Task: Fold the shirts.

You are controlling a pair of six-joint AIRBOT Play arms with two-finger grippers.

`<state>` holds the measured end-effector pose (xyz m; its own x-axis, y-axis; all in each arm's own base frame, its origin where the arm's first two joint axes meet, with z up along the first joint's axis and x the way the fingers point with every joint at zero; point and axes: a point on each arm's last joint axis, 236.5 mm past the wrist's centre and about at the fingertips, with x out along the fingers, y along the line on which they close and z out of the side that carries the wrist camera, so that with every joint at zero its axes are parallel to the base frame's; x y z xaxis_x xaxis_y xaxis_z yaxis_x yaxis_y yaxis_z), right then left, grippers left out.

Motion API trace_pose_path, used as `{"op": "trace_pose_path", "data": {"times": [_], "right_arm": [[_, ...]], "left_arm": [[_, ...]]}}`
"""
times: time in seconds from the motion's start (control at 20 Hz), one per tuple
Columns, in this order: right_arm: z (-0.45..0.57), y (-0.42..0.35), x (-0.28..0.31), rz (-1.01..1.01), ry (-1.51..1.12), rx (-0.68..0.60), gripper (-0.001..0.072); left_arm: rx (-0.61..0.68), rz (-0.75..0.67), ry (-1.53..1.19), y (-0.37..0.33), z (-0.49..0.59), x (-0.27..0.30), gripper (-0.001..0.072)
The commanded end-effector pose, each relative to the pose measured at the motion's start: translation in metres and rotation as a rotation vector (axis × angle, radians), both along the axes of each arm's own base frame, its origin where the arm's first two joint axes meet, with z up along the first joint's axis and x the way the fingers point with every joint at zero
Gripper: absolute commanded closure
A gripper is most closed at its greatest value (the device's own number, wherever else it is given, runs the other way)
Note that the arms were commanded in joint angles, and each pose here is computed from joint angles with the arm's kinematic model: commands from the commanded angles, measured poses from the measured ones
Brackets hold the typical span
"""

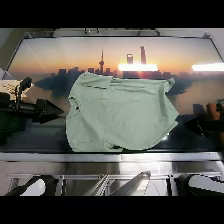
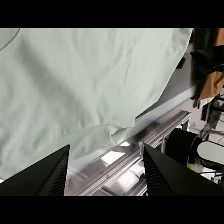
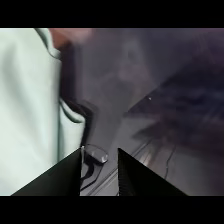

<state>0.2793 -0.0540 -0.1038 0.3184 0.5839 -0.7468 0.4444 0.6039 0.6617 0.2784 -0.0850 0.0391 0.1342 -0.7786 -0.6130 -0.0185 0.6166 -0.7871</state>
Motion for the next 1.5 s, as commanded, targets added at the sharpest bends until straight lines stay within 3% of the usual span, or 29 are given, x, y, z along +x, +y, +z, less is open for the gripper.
{"op": "trace_pose_path", "data": {"times": [0.0, 0.15, 0.4, 0.8, 0.85, 0.9, 0.95, 1.1, 1.45], "right_arm": [[-0.02, 0.014, -0.005, 0.015, 0.019, -0.039, 0.0459], [-0.02, 0.028, 0.009, 0.016, -0.005, -0.029, 0.0456], [-0.027, 0.051, 0.016, 0.052, 0.004, -0.004, 0.0455], [-0.02, 0.063, 0.011, 0.07, 0.016, 0.057, 0.047], [-0.018, 0.065, 0.009, 0.077, 0.02, 0.072, 0.0484], [-0.017, 0.067, 0.008, 0.082, 0.022, 0.079, 0.0621], [-0.016, 0.067, 0.008, 0.083, 0.024, 0.085, 0.0695], [-0.011, 0.072, 0.003, 0.097, 0.035, 0.106, 0.0695], [0.021, 0.015, -0.008, -0.059, 0.026, -0.029, 0.0695]], "left_arm": [[0.015, 0.067, -0.029, 0.005, -0.002, -0.023, 0.0227], [0.068, 0.151, -0.113, 0.017, 0.006, -0.02, 0.0227], [0.1, 0.176, -0.176, 0.021, 0.018, -0.021, 0.0227], [-0.001, 0.141, -0.015, 0.016, -0.007, -0.024, 0.0227], [-0.008, 0.141, 0.001, 0.016, -0.011, -0.023, 0.0227], [-0.013, 0.142, 0.013, 0.016, -0.013, -0.023, 0.0227], [-0.015, 0.145, 0.021, 0.017, -0.016, -0.022, 0.0228], [-0.024, 0.145, 0.052, 0.018, -0.023, -0.021, 0.0227], [-0.035, 0.151, 0.081, 0.019, -0.031, -0.019, 0.0227]]}}
